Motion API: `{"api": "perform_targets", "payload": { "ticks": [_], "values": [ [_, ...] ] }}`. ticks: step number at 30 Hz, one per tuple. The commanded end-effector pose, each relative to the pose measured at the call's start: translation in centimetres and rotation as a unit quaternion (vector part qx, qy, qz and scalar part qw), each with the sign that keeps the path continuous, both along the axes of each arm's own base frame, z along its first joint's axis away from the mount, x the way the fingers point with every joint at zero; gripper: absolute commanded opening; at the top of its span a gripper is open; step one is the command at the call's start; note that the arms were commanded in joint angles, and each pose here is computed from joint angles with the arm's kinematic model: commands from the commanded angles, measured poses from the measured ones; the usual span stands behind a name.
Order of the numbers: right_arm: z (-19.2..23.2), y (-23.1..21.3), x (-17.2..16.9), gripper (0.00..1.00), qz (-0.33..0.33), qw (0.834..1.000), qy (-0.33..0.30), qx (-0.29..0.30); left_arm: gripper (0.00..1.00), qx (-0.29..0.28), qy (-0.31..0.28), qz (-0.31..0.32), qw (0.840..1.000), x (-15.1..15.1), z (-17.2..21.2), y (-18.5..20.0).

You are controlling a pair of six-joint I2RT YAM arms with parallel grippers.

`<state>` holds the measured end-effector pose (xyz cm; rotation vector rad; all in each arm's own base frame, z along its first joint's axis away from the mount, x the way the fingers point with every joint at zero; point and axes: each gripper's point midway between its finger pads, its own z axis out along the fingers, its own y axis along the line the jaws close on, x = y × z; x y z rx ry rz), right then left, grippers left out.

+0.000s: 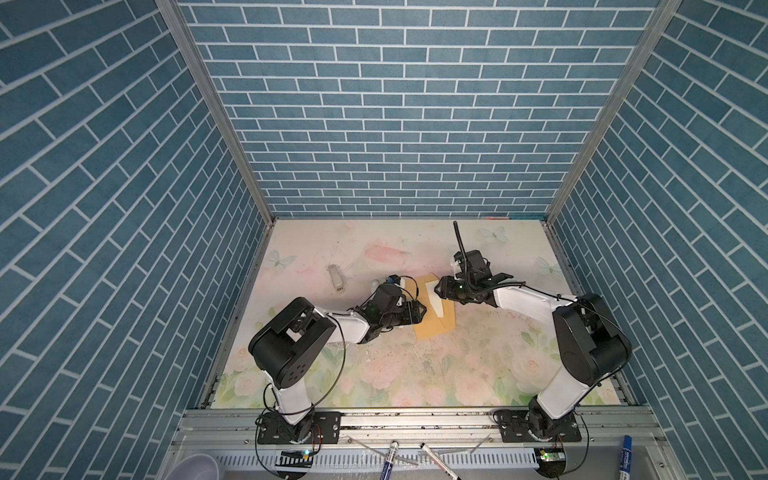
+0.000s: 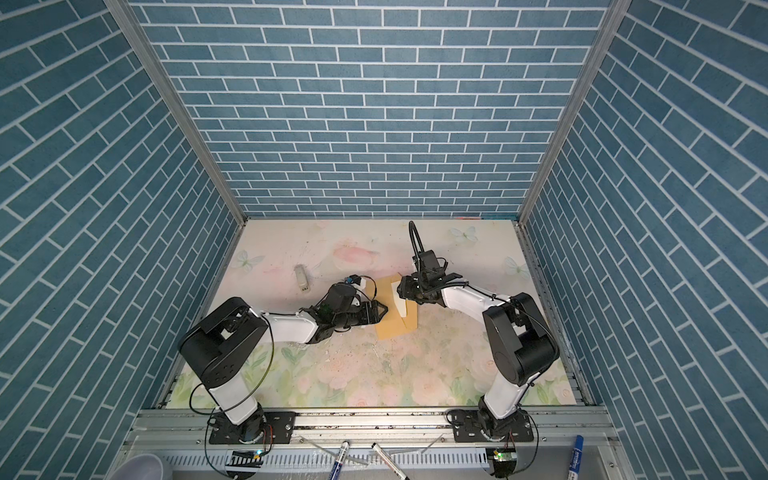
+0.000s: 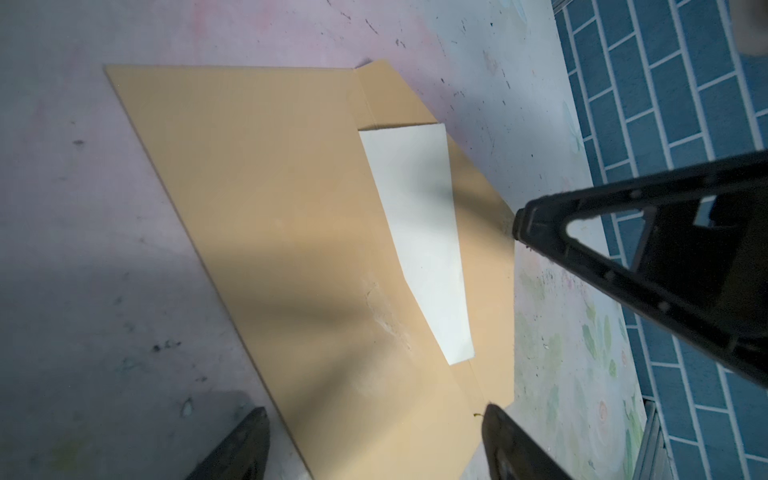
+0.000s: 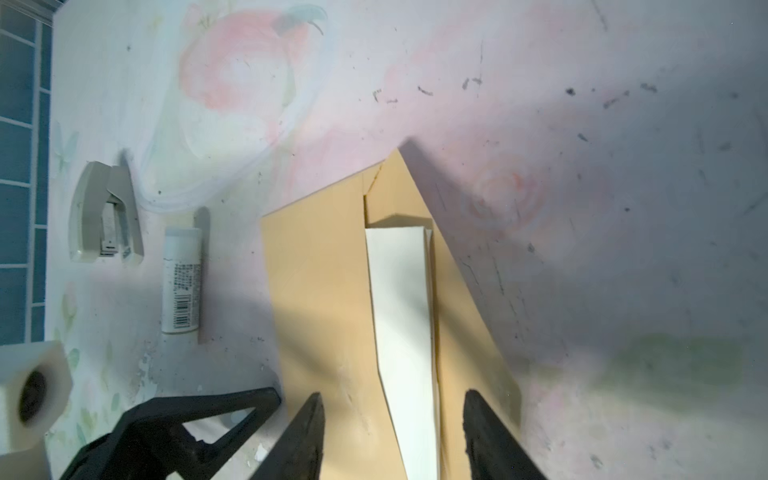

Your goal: Place the letter into the envelope and seal it

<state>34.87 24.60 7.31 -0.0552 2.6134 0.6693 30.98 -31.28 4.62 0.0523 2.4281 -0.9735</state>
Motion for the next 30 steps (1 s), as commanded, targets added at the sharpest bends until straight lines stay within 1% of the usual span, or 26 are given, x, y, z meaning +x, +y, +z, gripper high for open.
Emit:
{"api": "perform_targets", "payload": {
  "ticks": [1,14,26,30],
  "values": [
    [1.3,-0.2,0.7,0.55,0.005,1.0,-0.019,-0.016,0.81,0.012,-0.016,-0.005,1.0,0.5,1.2,-0.1],
    [0.2,0.8,2.0,0.62,0.015,1.0,-0.018,-0.015,0.82,0.023,-0.02,0.005,1.0,2.4,1.4,0.6],
    [-1.0,1.1,2.5,0.62,0.018,1.0,-0.004,-0.015,0.82,0.026,-0.007,0.008,1.0,3.0,-0.1,0.6],
    [-1.5,1.2,2.4,0.61,0.017,1.0,0.003,-0.011,0.8,0.027,-0.003,0.008,1.0,3.0,-0.5,0.6]
  ]
}}
